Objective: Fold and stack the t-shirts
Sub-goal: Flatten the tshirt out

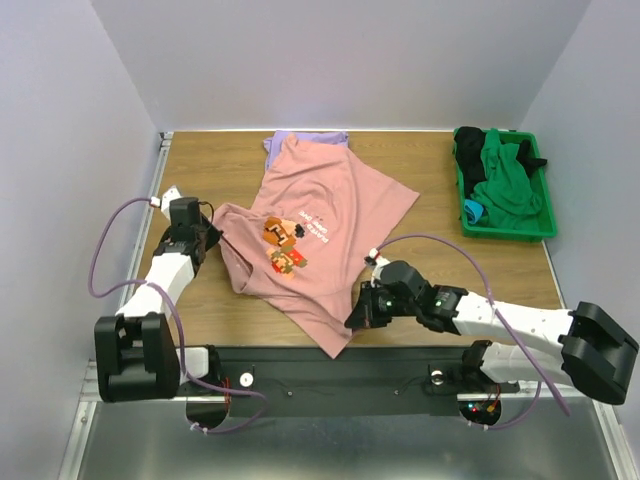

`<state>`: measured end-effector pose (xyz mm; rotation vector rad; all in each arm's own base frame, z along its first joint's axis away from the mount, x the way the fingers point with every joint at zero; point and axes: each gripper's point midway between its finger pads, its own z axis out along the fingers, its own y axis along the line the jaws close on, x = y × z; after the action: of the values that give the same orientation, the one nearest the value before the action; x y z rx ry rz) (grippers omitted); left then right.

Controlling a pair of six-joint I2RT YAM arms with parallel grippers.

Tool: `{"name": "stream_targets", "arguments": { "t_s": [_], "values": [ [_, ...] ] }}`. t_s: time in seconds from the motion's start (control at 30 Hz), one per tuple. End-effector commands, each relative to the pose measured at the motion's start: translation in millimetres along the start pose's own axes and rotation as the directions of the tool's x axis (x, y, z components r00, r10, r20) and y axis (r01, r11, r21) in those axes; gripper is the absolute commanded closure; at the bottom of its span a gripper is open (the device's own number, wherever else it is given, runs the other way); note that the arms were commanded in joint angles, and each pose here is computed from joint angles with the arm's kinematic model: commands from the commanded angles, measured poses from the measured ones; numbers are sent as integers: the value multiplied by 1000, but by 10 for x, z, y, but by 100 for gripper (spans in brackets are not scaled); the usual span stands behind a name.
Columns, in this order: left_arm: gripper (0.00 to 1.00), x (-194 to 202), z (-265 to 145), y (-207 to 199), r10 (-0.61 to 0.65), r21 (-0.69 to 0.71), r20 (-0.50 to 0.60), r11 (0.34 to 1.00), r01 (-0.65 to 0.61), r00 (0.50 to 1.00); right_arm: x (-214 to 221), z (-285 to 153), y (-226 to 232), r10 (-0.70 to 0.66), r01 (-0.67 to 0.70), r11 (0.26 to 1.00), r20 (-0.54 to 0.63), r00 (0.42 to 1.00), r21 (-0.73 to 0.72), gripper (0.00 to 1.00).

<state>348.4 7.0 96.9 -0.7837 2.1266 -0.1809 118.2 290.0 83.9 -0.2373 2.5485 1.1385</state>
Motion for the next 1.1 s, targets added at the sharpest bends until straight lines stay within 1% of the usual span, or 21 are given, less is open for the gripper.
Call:
{"name": "stream_targets", "arguments": {
  "t_s": [0.0, 0.03, 0.1, 0.17, 0.2, 0.27, 0.43, 0.47, 0.5, 0.53, 0.57, 0.6, 0.63, 0.67, 0.7, 0.73, 0.87, 0.9, 0.97, 1.0, 1.07],
  "values": [
    [100, -385, -233, -71, -101, 19, 156, 995, 99, 983, -19, 21, 371, 11, -13, 992, -17, 1000, -128, 100],
    [100, -377, -281, -60, -96, 13, 147, 995, 95, 984, -80, -7, 445, 2, -1, 990, 1, 1000, -142, 100],
    [100, -571, -450, -103, -109, 17, 200, 994, 108, 974, -143, -101, 554, -5, 9, 986, 22, 1000, -166, 100],
    [100, -577, -550, 13, -112, -46, 202, 991, 124, 973, -159, -187, 644, -3, 6, 983, 18, 1000, -184, 100],
    [100, -614, -640, 142, -134, -112, 229, 980, 163, 964, -129, -243, 695, -4, 5, 979, 6, 1000, -203, 100],
    [100, -604, -705, 270, -168, -163, 257, 963, 214, 952, -86, -269, 714, 14, -14, 979, -2, 1000, -205, 100],
    [100, -405, -714, 546, -211, -270, 252, 922, 278, 944, 296, -63, 543, 16, -31, 991, -116, 993, -129, 99],
    [98, -399, -705, 590, -211, -283, 260, 916, 284, 942, 345, -2, 505, 15, -28, 994, -129, 992, -104, 98],
    [78, -354, -692, 675, -209, -313, 263, 905, 288, 942, 445, 37, 514, -5, -10, 995, -157, 988, -97, 95],
    [65, -338, -689, 715, -214, -329, 264, 897, 296, 940, 495, 74, 514, -19, 3, 996, -176, 984, -91, 93],
    [57, -317, -673, 777, -229, -351, 266, 882, 315, 936, 550, 143, 481, -38, 23, 997, -203, 978, -74, 90],
    [36, -317, -682, 811, -235, -364, 268, 873, 324, 934, 527, 162, 570, -61, 42, 995, -204, 977, -93, 73],
    [24, -330, -683, 806, -240, -362, 270, 872, 329, 933, 509, 187, 593, -74, 55, 994, -205, 976, -95, 59],
    [18, -343, -683, 797, -238, -359, 267, 875, 325, 934, 472, 224, 581, -94, 79, 993, -193, 977, -83, 46],
    [15, -360, -690, 766, -240, -348, 263, 880, 324, 934, 423, 240, 577, -106, 95, 993, -175, 979, -68, 20],
    [4, -421, -725, 723, -242, -335, 271, 884, 327, 932, 290, 239, 685, -122, 113, 991, -135, 983, -69, 0],
    [2, -587, -830, 535, -256, -257, 280, 908, 329, 925, -262, 159, 649, -180, 175, 980, 50, 982, 91, 0],
    [2, -623, -818, 368, -244, -173, 259, 940, 294, 934, -544, 117, 502, -174, 149, 974, 139, 975, 174, 0],
    [1, -585, -767, 217, -234, -86, 227, 962, 258, 946, -869, 63, 446, -182, 142, 969, 198, 963, 200, 0],
    [2, -428, -692, 144, -230, -39, 164, 970, 239, 959, -1137, 61, 228, -152, 93, 964, 229, 962, 248, 0],
    [1, -344, -560, 26, -216, 27, 126, 976, 215, 968, -1525, 19, 97, -164, 77, 952, 282, 945, 297, 0]
  ]
}}
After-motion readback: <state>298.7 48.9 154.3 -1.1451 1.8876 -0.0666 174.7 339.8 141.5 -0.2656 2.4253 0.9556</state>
